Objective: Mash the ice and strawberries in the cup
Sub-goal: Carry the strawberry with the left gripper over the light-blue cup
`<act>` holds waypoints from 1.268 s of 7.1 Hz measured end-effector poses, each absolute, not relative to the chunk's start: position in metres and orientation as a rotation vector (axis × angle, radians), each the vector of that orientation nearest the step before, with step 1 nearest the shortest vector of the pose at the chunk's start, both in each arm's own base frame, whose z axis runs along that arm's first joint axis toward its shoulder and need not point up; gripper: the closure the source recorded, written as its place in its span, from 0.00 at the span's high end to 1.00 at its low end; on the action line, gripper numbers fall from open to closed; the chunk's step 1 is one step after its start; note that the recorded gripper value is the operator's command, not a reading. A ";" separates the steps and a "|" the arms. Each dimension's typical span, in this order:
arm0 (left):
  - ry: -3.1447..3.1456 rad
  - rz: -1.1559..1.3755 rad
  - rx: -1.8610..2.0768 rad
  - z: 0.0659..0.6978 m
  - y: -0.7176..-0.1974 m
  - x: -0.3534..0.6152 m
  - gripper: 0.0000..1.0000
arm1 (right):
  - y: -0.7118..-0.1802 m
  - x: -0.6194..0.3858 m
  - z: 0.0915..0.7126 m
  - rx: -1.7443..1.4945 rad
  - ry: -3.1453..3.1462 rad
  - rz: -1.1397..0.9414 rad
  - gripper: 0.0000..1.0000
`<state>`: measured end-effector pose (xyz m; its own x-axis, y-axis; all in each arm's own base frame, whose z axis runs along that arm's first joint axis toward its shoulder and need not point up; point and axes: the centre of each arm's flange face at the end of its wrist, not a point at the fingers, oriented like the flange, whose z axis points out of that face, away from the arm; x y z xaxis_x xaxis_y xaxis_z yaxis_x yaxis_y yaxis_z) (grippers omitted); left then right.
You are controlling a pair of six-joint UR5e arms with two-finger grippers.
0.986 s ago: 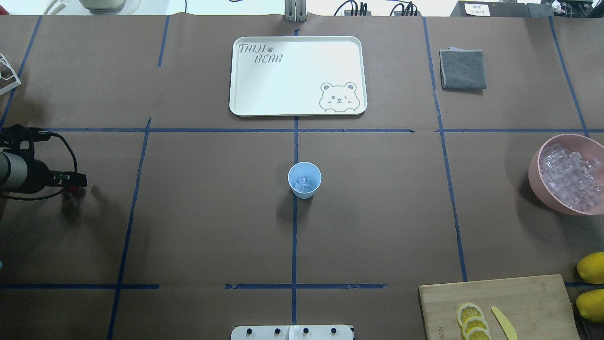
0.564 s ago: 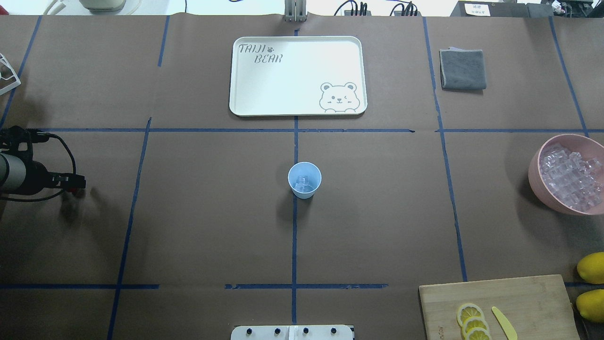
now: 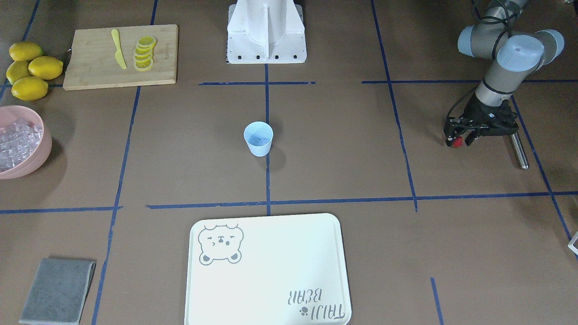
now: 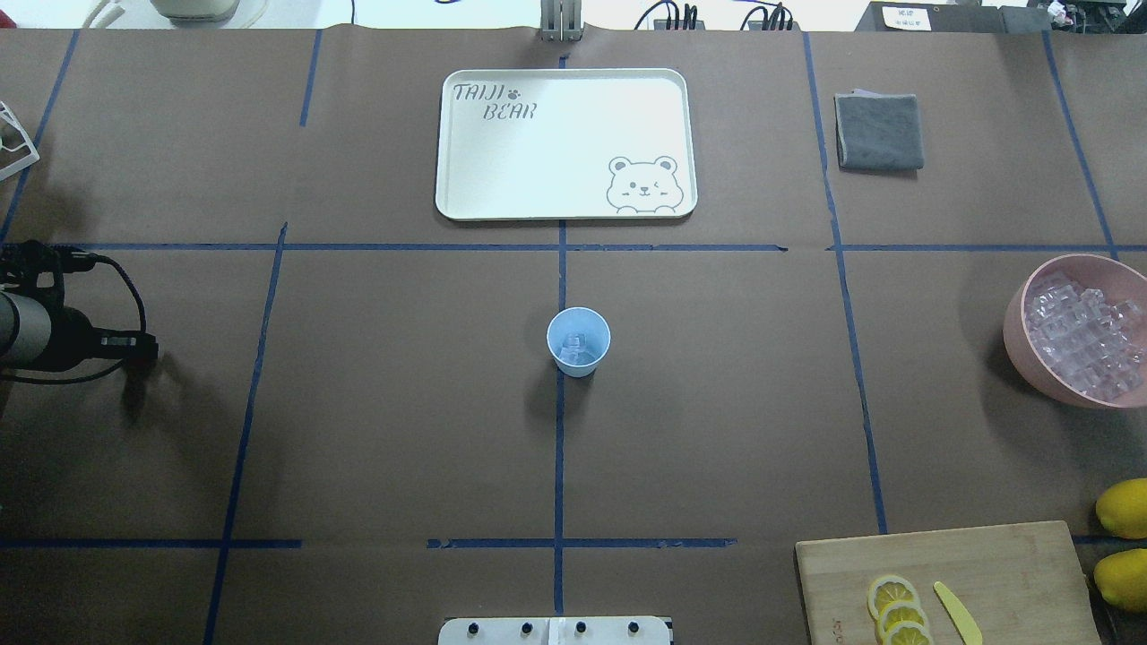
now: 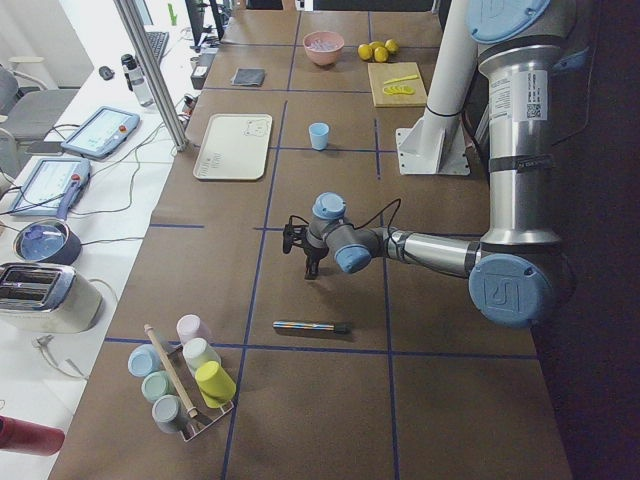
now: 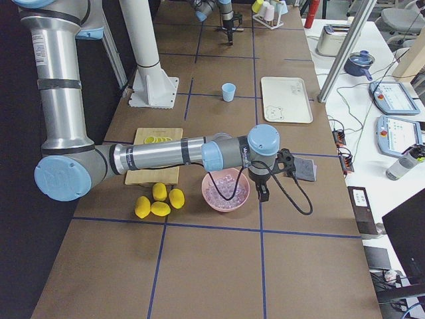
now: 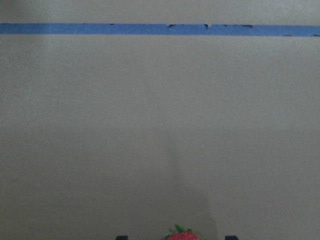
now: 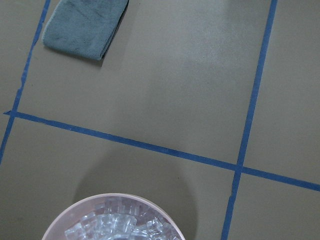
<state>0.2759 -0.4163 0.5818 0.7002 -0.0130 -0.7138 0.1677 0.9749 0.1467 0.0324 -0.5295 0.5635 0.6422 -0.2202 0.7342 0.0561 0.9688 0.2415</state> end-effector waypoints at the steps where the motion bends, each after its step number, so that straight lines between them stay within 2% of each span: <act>1: 0.790 -0.100 0.208 0.581 -0.416 0.276 0.00 | -0.529 0.032 0.564 0.203 -0.861 -0.158 0.99; 3: 0.810 -0.093 0.204 0.569 -0.414 0.272 0.00 | -0.528 0.033 0.566 0.203 -0.860 -0.159 0.99; 5: 0.855 -0.073 0.170 0.517 -0.409 0.269 0.00 | -0.526 0.036 0.570 0.201 -0.859 -0.158 0.99; 7: 0.879 -0.088 0.158 0.447 -0.422 0.283 0.00 | -0.515 0.039 0.586 0.183 -0.857 -0.155 0.99; 9: 0.914 -0.176 0.120 0.342 -0.450 0.319 0.00 | -0.500 0.051 0.608 0.178 -0.851 -0.164 0.99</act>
